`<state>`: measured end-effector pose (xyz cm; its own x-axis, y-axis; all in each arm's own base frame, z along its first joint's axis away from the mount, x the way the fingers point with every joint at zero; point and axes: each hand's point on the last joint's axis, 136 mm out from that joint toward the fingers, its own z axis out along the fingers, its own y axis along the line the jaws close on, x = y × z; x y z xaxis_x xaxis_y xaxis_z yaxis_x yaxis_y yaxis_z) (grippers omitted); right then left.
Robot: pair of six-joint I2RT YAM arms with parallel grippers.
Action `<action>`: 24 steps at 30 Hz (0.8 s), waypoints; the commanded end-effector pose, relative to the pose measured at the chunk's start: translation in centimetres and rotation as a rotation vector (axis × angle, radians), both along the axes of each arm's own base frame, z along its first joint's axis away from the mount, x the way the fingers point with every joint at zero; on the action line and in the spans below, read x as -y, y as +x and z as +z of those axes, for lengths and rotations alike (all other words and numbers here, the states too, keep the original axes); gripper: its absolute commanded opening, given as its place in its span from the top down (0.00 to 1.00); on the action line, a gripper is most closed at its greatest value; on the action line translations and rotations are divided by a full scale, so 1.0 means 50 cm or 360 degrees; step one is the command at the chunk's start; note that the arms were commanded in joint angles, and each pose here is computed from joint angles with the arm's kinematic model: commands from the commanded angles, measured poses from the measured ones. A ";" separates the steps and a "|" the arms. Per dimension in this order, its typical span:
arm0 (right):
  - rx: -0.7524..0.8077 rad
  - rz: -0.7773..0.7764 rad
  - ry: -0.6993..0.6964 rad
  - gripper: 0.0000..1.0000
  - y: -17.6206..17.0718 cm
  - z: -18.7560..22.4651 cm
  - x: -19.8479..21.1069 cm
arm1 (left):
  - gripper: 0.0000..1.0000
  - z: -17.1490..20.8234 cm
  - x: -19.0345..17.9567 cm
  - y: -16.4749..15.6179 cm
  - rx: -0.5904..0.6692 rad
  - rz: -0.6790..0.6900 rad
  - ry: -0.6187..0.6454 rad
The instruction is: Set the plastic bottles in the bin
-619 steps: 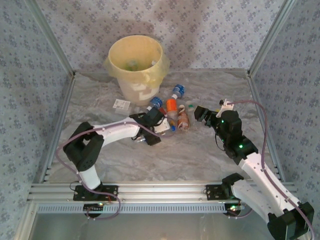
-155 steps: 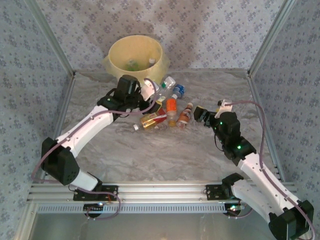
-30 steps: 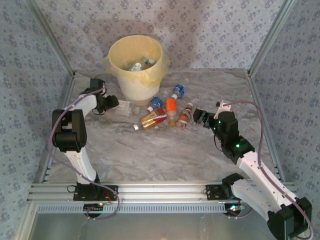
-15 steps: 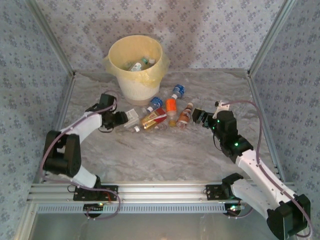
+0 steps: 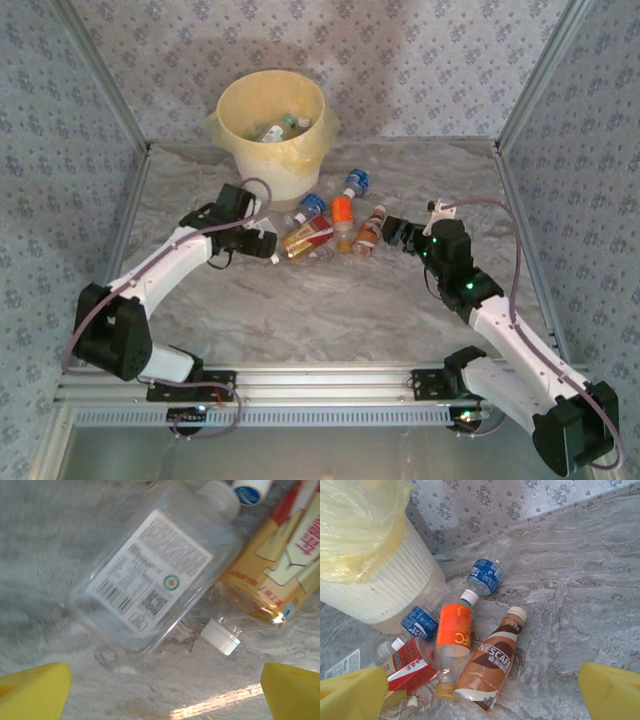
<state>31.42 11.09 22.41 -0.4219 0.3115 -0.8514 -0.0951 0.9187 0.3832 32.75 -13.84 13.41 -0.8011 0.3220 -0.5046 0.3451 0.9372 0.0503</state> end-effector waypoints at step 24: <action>0.0083 -0.0012 0.0035 0.00 0.017 0.045 0.002 | 0.02 -0.156 -0.054 0.109 -0.0293 -0.1072 0.0566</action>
<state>32.14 11.41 22.74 -0.4190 0.3167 -0.8510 -0.1065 0.9136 0.3924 37.41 -11.51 6.48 -0.4694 0.8609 -0.1962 0.8450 0.5024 0.1832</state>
